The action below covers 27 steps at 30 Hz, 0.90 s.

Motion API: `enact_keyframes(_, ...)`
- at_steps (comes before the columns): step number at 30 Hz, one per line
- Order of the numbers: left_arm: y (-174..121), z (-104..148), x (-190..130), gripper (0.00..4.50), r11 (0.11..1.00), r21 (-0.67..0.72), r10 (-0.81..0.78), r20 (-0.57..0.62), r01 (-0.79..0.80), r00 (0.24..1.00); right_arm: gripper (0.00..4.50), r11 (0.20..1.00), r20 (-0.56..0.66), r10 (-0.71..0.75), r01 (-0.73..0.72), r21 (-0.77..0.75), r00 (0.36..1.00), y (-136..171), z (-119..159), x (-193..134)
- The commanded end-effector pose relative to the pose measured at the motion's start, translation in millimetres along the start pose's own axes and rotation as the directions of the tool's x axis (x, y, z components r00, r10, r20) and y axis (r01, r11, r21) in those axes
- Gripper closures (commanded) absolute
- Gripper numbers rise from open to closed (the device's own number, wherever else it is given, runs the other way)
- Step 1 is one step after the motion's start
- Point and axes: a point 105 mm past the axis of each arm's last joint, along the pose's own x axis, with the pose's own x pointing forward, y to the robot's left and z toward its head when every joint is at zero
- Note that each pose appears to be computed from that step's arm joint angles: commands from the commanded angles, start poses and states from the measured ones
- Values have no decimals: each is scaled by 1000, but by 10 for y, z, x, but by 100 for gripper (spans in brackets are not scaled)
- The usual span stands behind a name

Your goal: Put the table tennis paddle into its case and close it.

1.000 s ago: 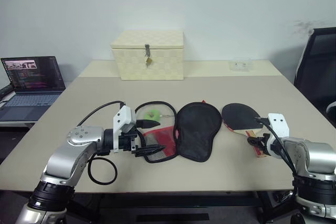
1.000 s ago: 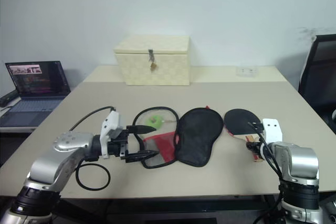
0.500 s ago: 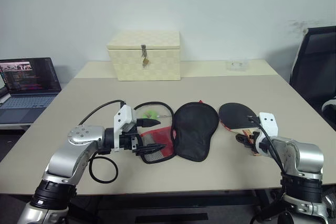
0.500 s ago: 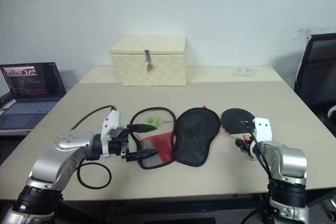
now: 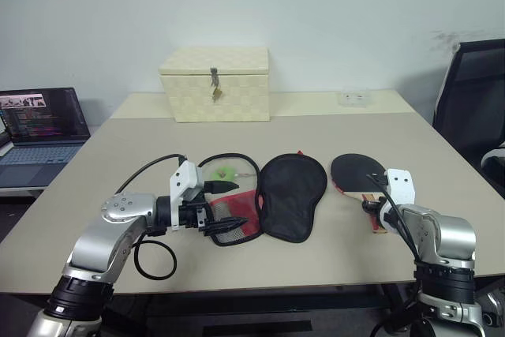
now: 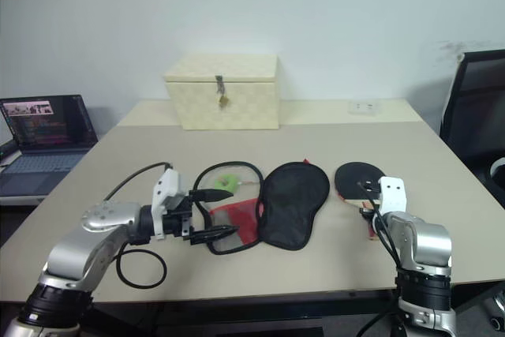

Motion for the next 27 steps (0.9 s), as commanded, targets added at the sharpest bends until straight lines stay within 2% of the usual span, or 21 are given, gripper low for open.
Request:
enact_keyframes(1,13,171,-58,0,998,48,35,52,-37,998,344,999,132,36,-33,-29,991,132,354,-141)
enact_keyframes(5,23,159,-137,0,997,30,74,53,-76,996,344,988,236,152,-145,-44,960,555,715,-354)
enact_keyframes(10,27,137,-205,0,995,21,98,41,-99,994,344,967,250,254,-253,-39,934,1001,803,-488)
enact_keyframes(18,17,148,-233,0,993,23,113,35,-114,993,344,910,150,405,-414,32,902,1686,484,-483)
enact_keyframes(27,-9,167,-284,0,993,27,118,24,-119,993,344,903,61,420,-423,72,906,1820,193,-361)
